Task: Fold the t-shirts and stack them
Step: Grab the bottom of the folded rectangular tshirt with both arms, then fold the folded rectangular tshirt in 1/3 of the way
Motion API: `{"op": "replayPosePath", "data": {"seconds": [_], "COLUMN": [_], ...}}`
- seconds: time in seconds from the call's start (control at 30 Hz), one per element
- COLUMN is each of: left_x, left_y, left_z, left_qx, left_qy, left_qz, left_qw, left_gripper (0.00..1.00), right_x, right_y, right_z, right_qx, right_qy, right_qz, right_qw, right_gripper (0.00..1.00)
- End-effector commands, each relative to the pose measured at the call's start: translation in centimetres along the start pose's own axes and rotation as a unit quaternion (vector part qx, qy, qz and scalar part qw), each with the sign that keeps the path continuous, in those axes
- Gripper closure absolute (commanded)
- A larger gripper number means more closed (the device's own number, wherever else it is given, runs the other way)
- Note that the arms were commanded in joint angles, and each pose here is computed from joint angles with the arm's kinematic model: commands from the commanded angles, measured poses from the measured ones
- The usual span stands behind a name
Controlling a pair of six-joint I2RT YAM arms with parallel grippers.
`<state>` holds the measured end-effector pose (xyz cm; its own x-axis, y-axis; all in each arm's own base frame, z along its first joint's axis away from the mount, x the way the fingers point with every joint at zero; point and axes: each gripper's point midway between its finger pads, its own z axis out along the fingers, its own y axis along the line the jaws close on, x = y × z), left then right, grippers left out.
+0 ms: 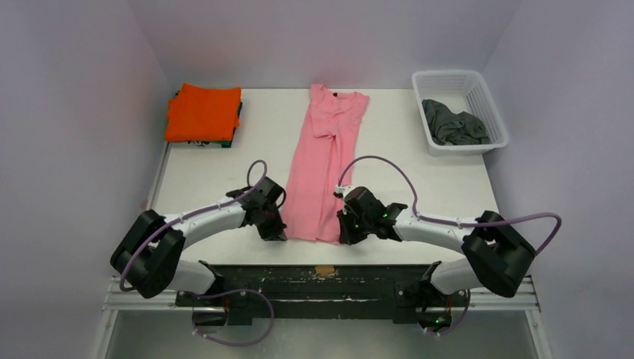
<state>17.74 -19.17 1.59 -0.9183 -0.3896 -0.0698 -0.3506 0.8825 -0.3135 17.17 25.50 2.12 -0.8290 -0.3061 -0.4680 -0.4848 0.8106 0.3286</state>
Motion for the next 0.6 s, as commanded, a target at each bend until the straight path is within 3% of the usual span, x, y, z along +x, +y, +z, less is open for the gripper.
{"op": "replayPosePath", "data": {"seconds": [0.0, 0.27, 0.57], "left_x": [3.9, 3.7, -3.6], "left_y": [4.1, -1.4, -9.6], "left_z": [-0.4, -4.6, -8.0], "left_qx": [-0.060, 0.048, 0.093], "left_qy": [0.011, -0.020, -0.110], "left_qz": [0.000, 0.057, 0.104], "left_qw": [0.998, 0.997, 0.984], "left_gripper": [1.00, 1.00, 1.00], "right_x": [3.8, 2.6, -6.5], "right_y": [-0.7, 1.9, -0.5], "right_z": [-2.9, -6.0, -7.5], "right_qx": [0.005, -0.045, 0.034], "right_qy": [0.032, 0.016, -0.085], "right_qz": [0.025, 0.052, 0.086], "right_qw": [0.999, 0.997, 0.992], "right_gripper": [1.00, 1.00, 1.00]}}
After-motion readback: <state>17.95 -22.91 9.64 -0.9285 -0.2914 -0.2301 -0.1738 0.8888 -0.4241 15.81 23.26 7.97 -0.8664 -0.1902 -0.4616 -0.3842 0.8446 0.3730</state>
